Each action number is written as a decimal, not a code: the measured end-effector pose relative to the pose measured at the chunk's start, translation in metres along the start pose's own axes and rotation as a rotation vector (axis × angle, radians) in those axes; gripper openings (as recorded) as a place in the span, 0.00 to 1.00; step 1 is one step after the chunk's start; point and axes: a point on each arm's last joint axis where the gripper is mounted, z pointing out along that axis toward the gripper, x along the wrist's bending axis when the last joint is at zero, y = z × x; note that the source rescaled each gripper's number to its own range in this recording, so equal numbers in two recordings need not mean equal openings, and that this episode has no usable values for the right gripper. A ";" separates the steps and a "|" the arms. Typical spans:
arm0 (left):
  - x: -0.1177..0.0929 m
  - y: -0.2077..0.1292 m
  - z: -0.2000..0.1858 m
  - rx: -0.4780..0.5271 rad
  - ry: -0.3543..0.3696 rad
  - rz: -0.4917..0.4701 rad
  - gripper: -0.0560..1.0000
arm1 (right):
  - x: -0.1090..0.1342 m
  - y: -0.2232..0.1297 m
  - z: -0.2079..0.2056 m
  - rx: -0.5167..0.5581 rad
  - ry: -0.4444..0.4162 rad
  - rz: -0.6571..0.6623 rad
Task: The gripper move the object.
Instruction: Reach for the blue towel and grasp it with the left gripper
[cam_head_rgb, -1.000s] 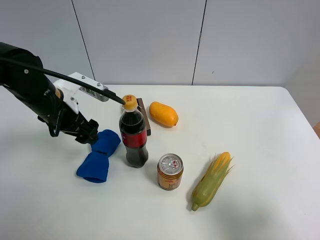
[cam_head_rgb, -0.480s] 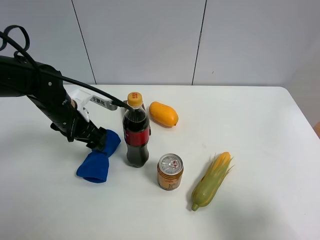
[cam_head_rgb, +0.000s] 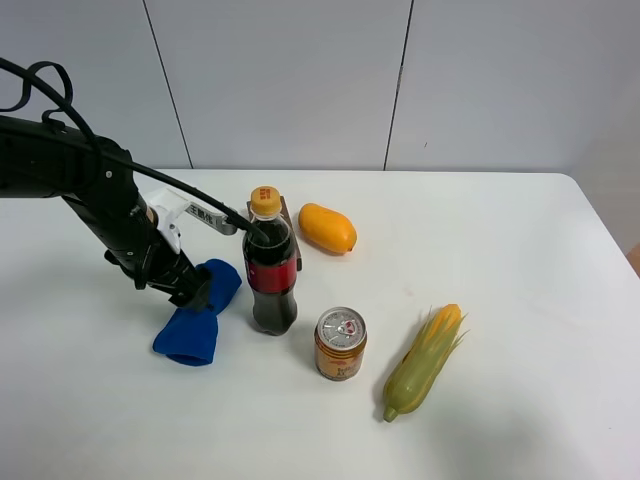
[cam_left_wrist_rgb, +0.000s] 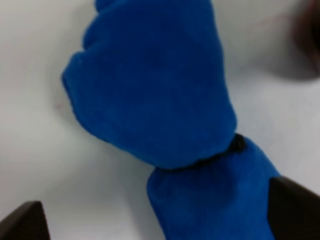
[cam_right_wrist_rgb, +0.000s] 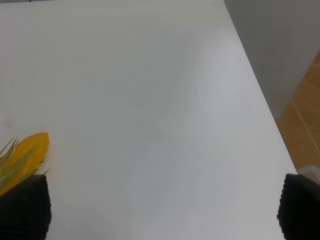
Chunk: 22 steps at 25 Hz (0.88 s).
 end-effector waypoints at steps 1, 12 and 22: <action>0.000 0.000 0.000 0.002 0.000 0.022 0.79 | 0.000 0.000 0.000 0.000 0.000 0.000; 0.001 0.005 0.000 -0.053 0.007 -0.120 0.79 | 0.000 0.000 0.000 0.000 0.000 0.000; 0.001 0.004 0.000 -0.042 0.003 -0.210 0.67 | 0.000 0.000 0.000 0.000 0.000 0.000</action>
